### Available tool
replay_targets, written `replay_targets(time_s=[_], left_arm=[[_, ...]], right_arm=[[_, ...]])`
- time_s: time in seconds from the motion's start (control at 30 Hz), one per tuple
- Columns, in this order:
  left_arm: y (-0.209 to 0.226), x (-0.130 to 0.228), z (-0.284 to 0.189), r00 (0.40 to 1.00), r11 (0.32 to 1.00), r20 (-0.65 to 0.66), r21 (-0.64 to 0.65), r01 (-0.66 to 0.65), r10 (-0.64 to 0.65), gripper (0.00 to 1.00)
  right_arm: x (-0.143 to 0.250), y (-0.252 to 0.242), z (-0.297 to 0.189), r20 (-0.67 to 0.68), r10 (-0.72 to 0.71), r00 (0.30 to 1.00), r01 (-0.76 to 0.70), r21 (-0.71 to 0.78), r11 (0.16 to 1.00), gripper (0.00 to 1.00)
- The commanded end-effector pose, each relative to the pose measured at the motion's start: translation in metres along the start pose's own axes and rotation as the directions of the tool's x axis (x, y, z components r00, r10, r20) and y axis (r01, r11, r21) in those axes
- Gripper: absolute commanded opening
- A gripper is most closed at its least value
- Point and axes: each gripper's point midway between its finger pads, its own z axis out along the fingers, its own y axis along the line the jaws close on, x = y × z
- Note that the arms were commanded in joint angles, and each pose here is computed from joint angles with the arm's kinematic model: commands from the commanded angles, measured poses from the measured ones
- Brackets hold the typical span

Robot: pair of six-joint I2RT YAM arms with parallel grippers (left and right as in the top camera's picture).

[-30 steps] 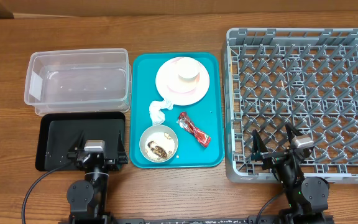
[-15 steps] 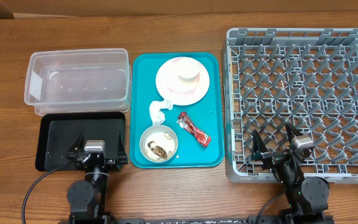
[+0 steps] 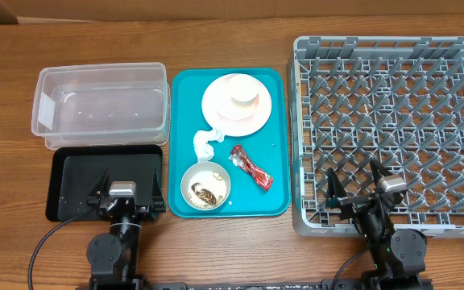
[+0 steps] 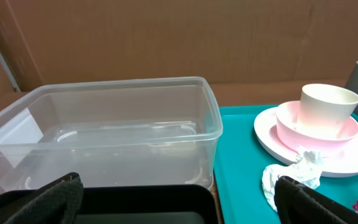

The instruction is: Sort waste into correct bins and load items into the dishwasher

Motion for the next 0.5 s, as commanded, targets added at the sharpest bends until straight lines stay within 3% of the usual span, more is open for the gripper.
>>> replay_targets(time_s=[0.0,0.17,0.47], left_arm=[[-0.002,-0.007,0.000,0.999,1.000,0.036,0.010,0.009,-0.009,1.00],[-0.026,-0.030,-0.011,0.999,0.988,0.040,0.154,0.012,-0.018,1.00],[-0.042,-0.100,-0.063,0.998,0.965,-0.049,0.256,0.050,-0.039,1.00]], right_arm=[[0.001,-0.003,0.000,0.008,0.004,1.000,-0.004,0.013,1.000,1.00],[0.001,-0.003,0.000,0.008,0.004,1.000,-0.004,0.013,1.000,1.00],[0.001,-0.003,0.000,0.008,0.004,1.000,-0.004,0.013,1.000,1.00]])
